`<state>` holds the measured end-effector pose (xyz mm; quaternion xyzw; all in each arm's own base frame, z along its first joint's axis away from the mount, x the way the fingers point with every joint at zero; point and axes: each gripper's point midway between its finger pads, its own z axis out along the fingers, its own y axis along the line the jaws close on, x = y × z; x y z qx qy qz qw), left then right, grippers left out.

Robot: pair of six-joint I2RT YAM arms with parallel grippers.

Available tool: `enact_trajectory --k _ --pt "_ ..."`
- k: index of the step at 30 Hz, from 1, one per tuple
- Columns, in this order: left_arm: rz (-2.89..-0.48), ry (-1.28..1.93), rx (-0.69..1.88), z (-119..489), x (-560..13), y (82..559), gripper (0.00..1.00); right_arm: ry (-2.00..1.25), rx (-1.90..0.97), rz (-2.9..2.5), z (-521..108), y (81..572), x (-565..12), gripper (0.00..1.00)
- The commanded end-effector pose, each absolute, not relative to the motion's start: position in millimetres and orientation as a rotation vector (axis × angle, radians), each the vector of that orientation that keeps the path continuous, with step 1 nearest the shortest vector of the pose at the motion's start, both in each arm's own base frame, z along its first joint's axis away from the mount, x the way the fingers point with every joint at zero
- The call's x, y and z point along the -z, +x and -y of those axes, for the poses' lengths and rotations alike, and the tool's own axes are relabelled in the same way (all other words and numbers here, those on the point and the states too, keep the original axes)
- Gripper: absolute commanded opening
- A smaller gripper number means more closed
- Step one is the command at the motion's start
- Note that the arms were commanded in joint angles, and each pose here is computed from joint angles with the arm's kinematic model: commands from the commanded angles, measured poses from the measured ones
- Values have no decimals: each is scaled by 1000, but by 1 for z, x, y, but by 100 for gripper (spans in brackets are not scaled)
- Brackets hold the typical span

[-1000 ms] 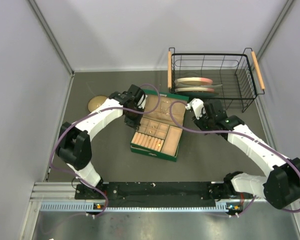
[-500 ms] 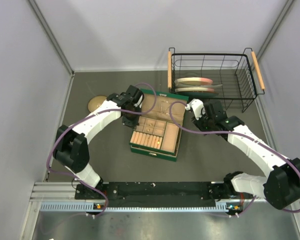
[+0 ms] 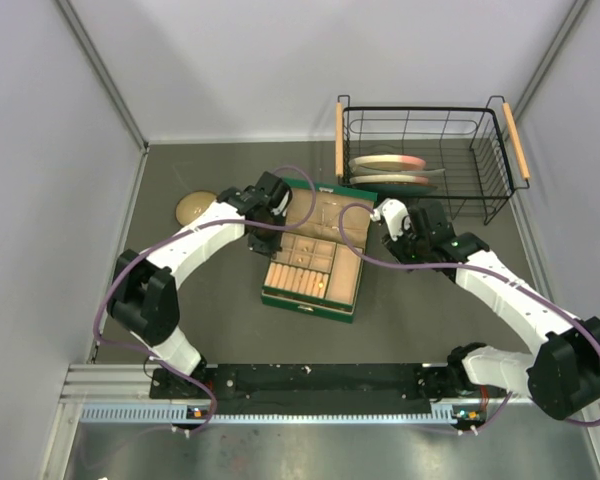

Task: Organize the mixed jewelry

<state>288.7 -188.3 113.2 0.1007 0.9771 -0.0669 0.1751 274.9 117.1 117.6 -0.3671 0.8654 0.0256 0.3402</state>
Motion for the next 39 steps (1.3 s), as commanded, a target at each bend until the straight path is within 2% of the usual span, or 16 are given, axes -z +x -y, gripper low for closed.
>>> enact_trajectory --k 1,39 --pt "-2718 293 220 200 -114 296 0 -927 -85 -2190 -120 280 -133 35" --pt "-2713 246 98 188 -107 305 0 -925 -114 -2188 -121 272 -131 36"
